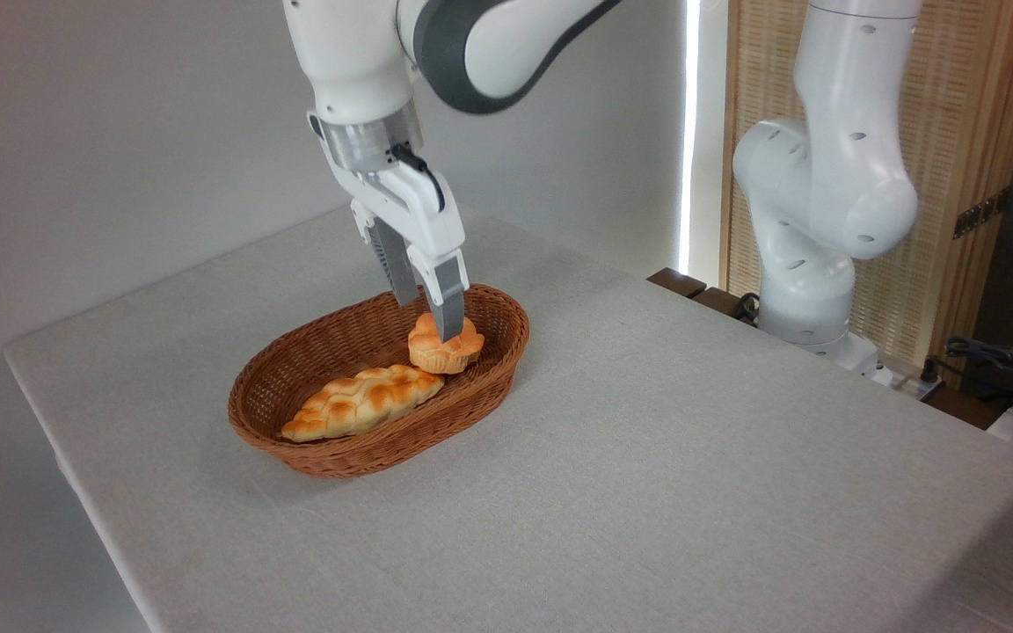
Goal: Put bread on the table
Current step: 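Lower the open gripper around the small round bun, then close the gripper on the bun and lift it from the basket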
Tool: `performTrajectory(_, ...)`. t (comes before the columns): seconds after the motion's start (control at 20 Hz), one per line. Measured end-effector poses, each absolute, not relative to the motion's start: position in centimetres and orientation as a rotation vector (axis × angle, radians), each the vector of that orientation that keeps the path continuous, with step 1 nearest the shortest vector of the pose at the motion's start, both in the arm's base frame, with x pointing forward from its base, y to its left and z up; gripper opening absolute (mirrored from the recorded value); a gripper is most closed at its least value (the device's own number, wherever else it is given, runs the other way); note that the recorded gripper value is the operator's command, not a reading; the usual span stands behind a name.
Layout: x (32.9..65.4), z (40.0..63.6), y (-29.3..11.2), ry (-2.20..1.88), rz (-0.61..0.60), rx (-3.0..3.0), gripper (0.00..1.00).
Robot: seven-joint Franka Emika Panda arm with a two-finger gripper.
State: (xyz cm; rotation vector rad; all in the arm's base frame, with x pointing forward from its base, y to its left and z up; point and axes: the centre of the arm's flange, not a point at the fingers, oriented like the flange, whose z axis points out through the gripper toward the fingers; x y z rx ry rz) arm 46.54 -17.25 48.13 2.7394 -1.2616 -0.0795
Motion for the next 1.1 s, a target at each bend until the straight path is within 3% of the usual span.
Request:
performTrajectory(0.35, 45.2, 44.1, -19.5, -1.354, -0.01, 2.744, 0.97)
performTrajectory(0.4, 45.1, 43.8, -19.5, -1.362, -0.012, 2.746, 0.8)
performTrajectory(0.5, 44.9, 43.4, -19.4, -1.367, -0.021, 2.748, 0.6)
performTrajectory(0.6, 44.9, 43.3, -19.4, -1.368, -0.024, 2.749, 0.46)
performTrajectory(0.75, 44.9, 43.3, -19.4, -1.369, -0.025, 2.749, 0.32)
performTrajectory(1.1, 44.9, 43.4, -19.4, -1.369, -0.022, 2.749, 0.32)
